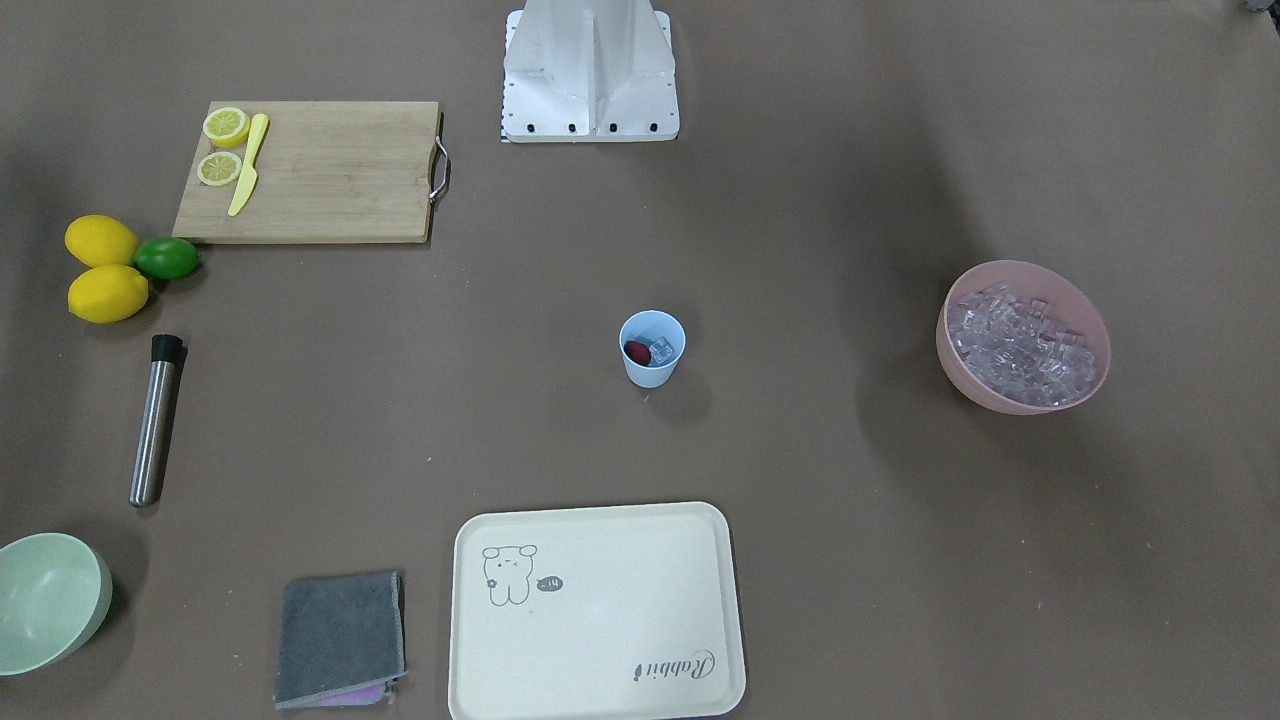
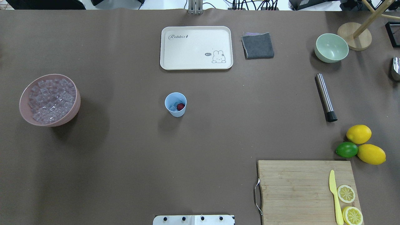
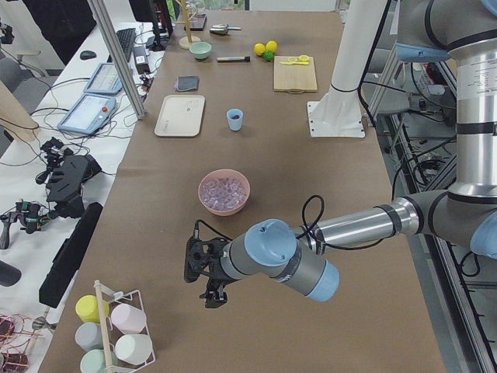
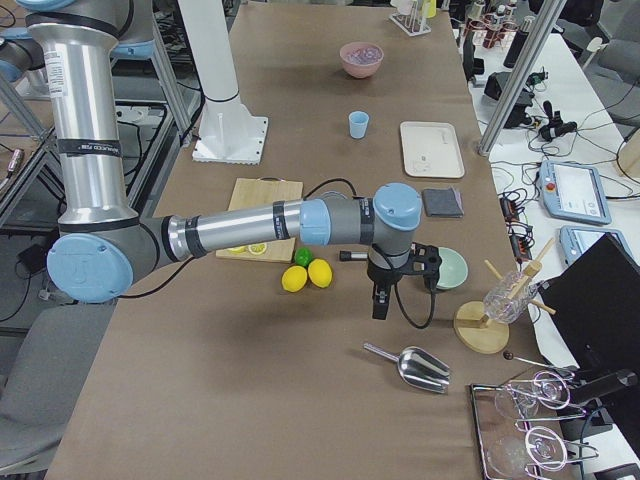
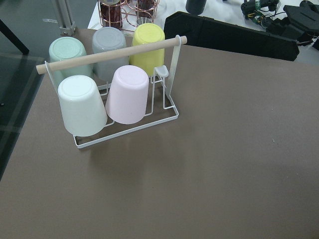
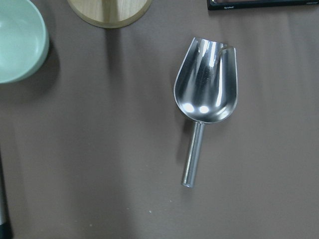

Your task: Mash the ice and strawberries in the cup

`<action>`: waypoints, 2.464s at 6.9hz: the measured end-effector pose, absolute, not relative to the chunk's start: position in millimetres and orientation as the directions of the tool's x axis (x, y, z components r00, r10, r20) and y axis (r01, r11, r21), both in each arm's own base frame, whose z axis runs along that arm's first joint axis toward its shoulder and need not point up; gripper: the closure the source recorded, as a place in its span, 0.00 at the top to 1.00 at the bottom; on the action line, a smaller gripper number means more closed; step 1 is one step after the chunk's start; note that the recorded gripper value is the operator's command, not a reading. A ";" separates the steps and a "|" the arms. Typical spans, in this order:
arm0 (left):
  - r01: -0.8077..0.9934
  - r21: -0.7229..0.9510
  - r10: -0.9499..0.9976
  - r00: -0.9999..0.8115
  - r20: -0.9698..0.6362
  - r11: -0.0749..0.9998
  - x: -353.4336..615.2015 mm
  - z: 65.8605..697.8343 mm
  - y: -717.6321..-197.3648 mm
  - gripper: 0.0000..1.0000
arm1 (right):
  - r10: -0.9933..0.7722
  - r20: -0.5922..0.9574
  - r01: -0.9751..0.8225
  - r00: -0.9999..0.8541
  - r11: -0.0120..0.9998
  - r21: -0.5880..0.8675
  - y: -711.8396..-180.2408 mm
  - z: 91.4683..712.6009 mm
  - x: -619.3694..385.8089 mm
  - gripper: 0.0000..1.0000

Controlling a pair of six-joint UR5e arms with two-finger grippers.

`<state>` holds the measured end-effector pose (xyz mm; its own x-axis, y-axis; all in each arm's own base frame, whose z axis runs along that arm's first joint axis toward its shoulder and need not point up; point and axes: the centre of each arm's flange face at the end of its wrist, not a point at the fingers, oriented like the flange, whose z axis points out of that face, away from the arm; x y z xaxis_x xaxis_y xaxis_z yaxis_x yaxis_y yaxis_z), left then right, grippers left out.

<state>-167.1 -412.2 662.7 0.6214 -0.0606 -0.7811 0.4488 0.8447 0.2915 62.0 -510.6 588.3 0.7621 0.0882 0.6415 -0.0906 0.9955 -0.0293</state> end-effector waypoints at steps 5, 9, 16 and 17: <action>0.298 0.242 0.006 0.619 -0.785 0.923 -95.0 607.8 -453.5 0.98 | 0.003 0.647 0.011 0.762 1.000 -0.018 -434.5 668.5 95.2 1.00; 0.217 0.245 0.056 0.631 -0.774 0.945 -68.9 586.8 -465.2 0.98 | -0.014 0.637 0.005 0.771 1.000 0.016 -438.4 667.3 100.6 1.00; 0.116 0.276 0.106 0.733 -0.672 0.954 -75.0 593.7 -472.5 0.98 | 0.001 0.644 0.007 0.765 1.000 -0.011 -455.2 650.9 97.4 1.00; 0.115 0.276 0.105 0.733 -0.672 0.954 -75.1 594.0 -472.4 0.98 | 0.002 0.645 0.007 0.764 1.000 -0.012 -455.1 650.6 97.3 1.00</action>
